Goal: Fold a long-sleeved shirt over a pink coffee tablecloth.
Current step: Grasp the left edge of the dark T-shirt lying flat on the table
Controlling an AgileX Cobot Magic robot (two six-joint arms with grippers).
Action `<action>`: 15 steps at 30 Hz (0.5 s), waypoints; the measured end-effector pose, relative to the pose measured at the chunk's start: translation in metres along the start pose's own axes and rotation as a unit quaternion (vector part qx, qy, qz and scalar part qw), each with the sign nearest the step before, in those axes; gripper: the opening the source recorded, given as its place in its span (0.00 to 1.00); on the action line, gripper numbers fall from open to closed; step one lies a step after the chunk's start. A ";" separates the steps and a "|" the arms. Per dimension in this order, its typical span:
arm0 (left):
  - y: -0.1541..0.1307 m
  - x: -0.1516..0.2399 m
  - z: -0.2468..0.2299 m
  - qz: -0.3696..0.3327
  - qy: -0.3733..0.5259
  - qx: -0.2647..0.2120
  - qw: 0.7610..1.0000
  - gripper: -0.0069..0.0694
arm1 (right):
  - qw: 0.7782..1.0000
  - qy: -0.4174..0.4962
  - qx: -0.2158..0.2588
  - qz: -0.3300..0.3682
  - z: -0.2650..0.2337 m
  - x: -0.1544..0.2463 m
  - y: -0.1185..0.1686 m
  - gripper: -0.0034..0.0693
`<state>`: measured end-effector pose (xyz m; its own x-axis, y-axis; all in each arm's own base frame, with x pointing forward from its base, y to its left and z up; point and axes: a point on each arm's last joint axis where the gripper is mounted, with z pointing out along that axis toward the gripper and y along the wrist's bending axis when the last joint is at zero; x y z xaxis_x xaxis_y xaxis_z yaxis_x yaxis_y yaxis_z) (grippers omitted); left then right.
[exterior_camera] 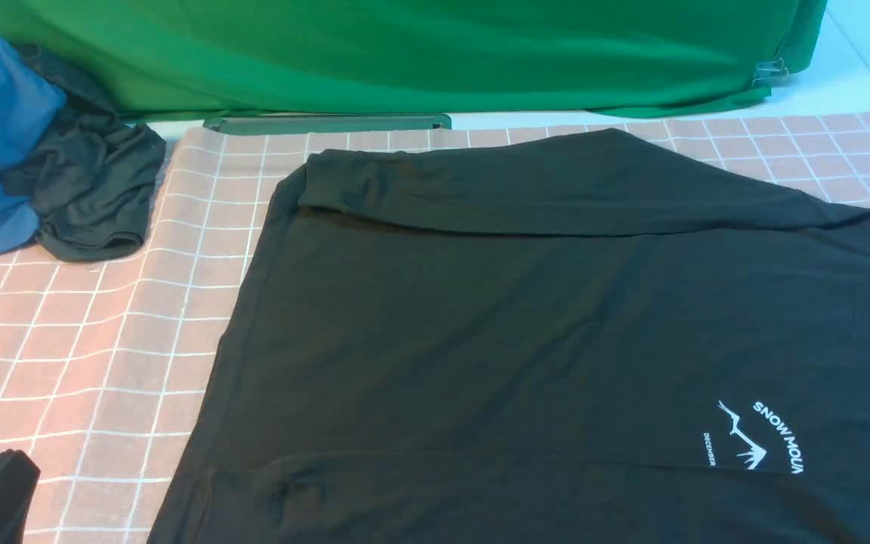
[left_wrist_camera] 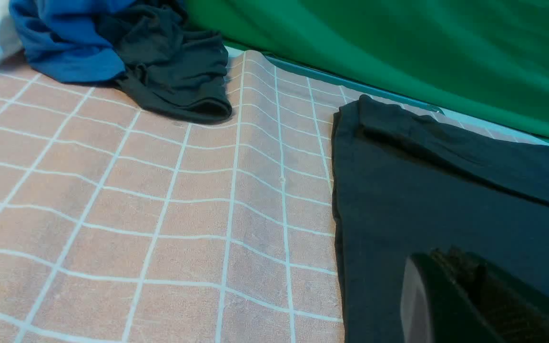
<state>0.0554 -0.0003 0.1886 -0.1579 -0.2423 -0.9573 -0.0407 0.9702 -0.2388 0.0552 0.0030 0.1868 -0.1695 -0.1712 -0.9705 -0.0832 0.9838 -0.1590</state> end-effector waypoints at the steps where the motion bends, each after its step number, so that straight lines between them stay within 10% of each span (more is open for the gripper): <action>1: 0.000 0.000 0.000 0.000 0.000 0.000 1.000 0.11 | 1.000 0.000 0.000 0.000 0.000 0.000 0.000 0.39; 15: 0.000 -0.003 0.000 0.005 -0.015 0.002 1.000 0.11 | 1.000 0.000 0.000 0.000 0.000 0.000 0.000 0.39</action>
<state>0.0558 0.0000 0.1913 -0.1287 -0.2323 -0.9641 -0.0355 0.9726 -0.2296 0.0552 0.0030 0.1868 -0.1695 -0.1712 -0.9705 -0.0832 0.9838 -0.1590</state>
